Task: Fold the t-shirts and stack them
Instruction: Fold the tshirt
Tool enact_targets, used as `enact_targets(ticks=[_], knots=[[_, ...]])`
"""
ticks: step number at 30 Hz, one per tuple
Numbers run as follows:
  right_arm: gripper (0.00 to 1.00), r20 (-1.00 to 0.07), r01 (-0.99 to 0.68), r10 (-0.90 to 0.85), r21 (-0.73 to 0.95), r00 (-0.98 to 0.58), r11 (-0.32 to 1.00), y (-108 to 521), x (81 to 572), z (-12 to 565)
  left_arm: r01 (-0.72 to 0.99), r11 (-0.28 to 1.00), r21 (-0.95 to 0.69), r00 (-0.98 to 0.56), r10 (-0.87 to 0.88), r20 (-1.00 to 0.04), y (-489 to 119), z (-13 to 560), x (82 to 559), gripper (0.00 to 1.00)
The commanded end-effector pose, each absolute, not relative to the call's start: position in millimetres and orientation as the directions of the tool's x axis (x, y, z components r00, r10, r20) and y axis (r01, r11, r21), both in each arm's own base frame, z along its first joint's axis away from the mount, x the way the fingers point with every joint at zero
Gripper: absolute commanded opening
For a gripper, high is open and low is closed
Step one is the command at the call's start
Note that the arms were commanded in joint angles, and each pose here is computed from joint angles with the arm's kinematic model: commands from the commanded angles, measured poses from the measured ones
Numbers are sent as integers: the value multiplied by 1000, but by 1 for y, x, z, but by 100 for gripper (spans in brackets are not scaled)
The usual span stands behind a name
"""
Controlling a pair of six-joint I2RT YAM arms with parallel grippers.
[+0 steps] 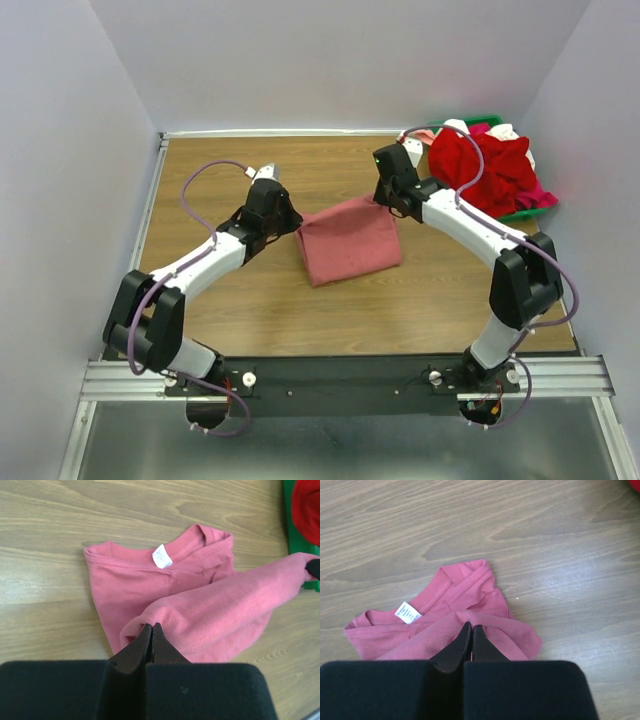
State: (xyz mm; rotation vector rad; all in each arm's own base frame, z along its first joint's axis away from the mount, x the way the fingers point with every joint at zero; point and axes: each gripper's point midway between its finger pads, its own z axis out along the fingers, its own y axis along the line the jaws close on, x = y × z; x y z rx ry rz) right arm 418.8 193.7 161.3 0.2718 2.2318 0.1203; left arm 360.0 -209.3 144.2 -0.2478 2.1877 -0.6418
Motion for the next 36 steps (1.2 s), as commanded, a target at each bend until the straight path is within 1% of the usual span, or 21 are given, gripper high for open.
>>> enact_targets(ticks=[1, 7, 9, 11, 12, 13, 14, 15, 16, 20, 22, 24, 26, 27, 30, 31, 32, 33, 34, 35, 36], knots=[[0, -765, 152, 245, 192, -595, 970, 196, 438, 161, 31, 861, -508, -635, -376, -675, -205, 141, 377, 0], [2, -746, 187, 236, 151, -622, 971, 188, 455, 133, -6, 882, -471, -641, -365, -675, -196, 120, 402, 0], [8, -748, 197, 237, 144, -620, 970, 185, 463, 131, 0, 891, -454, -661, -340, -669, -197, 110, 409, 21], [16, -737, 196, 234, 139, -634, 971, 185, 469, 122, 11, 898, -439, -667, -321, -673, -199, 111, 416, 49], [24, -738, 188, 242, 158, -630, 969, 186, 476, 127, 9, 899, -437, -668, -320, -672, -199, 110, 417, 71], [51, -736, 164, 223, 152, -640, 975, 188, 478, 127, 7, 897, -441, -658, -328, -678, -199, 116, 420, 78], [71, -735, 134, 219, 173, -642, 976, 194, 481, 132, 3, 898, -439, -651, -332, -682, -197, 122, 420, 91], [94, -737, 121, 214, 178, -641, 977, 195, 481, 137, 8, 899, -439, -645, -331, -689, -196, 127, 419, 97], [100, -737, 107, 210, 185, -642, 977, 197, 479, 140, 8, 898, -439, -642, -332, -691, -196, 132, 418, 97], [100, -733, 32, 235, 280, -638, 959, 204, 452, 175, 50, 874, -483, -615, -354, -705, -196, 158, 400, 98], [100, -700, 32, 240, 296, -672, 955, 200, 429, 163, 75, 863, -500, -629, -348, -695, -202, 158, 388, 98], [100, -685, 7, 255, 342, -683, 940, 199, 405, 170, 73, 858, -508, -644, -349, -681, -205, 149, 371, 98], [100, -626, 20, 264, 369, -734, 929, 194, 373, 140, 75, 853, -516, -665, -343, -664, -210, 137, 354, 98], [100, -643, -1, 287, 409, -710, 912, 193, 361, 156, 71, 853, -516, -672, -342, -657, -211, 132, 350, 98], [100, -611, 10, 335, 472, -717, 882, 185, 324, 129, 67, 859, -508, -694, -326, -642, -212, 117, 336, 98], [100, -605, 23, 362, 493, -709, 870, 182, 317, 128, 70, 854, -515, -706, -322, -630, -218, 114, 329, 98], [100, -633, -3, 399, 535, -663, 845, 181, 312, 147, 42, 871, -489, -704, -322, -633, -211, 103, 327, 98], [100, -604, 37, 420, 542, -677, 839, 174, 297, 126, 36, 869, -493, -704, -328, -630, -212, 100, 325, 98], [100, -627, 12, 453, 578, -634, 816, 171, 293, 143, 24, 874, -485, -710, -326, -624, -209, 93, 322, 98], [100, -614, 27, 454, 576, -646, 817, 166, 281, 127, 18, 878, -478, -721, -320, -614, -209, 86, 320, 98], [100, -620, 19, 481, 601, -620, 799, 165, 280, 133, 21, 876, -481, -712, -324, -623, -210, 85, 323, 98]])
